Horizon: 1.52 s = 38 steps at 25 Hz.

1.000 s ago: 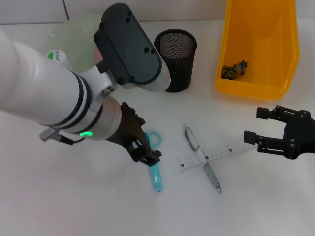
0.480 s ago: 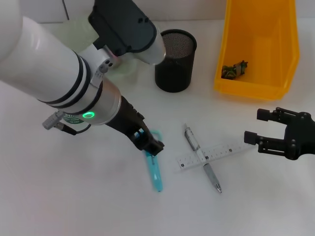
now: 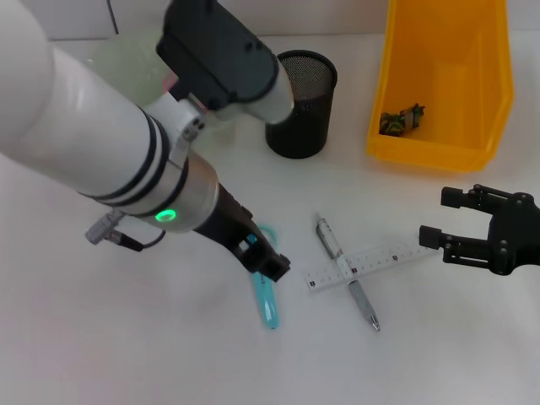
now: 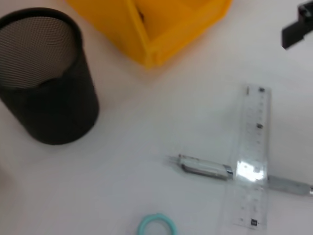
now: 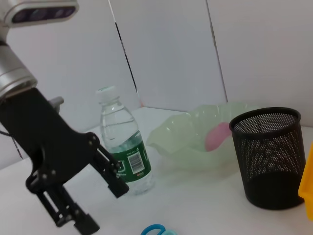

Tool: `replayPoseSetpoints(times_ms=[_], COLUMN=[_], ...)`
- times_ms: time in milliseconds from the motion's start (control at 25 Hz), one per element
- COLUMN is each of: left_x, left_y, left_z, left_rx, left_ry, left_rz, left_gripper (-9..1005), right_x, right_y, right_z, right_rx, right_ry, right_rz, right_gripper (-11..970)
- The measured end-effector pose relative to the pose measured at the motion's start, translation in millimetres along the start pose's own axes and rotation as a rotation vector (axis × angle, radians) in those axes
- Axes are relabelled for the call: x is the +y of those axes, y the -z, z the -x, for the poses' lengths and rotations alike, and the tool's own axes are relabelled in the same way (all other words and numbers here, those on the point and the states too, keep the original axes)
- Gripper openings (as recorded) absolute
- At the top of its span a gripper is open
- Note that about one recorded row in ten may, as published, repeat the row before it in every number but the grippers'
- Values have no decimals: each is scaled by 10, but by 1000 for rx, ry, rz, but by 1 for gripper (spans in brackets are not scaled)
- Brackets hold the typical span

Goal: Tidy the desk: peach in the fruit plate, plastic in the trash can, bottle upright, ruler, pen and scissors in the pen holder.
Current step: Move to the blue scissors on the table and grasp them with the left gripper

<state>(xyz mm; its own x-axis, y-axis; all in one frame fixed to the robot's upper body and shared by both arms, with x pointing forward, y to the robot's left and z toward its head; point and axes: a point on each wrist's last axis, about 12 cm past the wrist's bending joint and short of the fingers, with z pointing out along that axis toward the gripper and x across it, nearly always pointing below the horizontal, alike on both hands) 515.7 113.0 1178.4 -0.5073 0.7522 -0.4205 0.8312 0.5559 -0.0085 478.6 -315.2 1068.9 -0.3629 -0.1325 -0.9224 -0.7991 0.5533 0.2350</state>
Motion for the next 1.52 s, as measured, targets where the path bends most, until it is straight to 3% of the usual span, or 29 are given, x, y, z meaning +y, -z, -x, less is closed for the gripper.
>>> replayPoseSetpoints(times_ms=[160, 1080, 1520], left_x=[-77, 6, -78], left_y=[-54, -242, -330], left_z=[-20, -45, -6], left_rx=[28, 54, 72], left_ry=[-42, -24, -95], left_rz=[8, 25, 42], left_gripper=[783, 782, 782], right_x=[10, 0, -4], right_y=[12, 6, -1], right_z=[-19, -13, -2], right_rx=[-1, -8, -9], right_ry=[-7, -10, -14], right_rz=[0, -10, -8], right_gripper=[798, 798, 797])
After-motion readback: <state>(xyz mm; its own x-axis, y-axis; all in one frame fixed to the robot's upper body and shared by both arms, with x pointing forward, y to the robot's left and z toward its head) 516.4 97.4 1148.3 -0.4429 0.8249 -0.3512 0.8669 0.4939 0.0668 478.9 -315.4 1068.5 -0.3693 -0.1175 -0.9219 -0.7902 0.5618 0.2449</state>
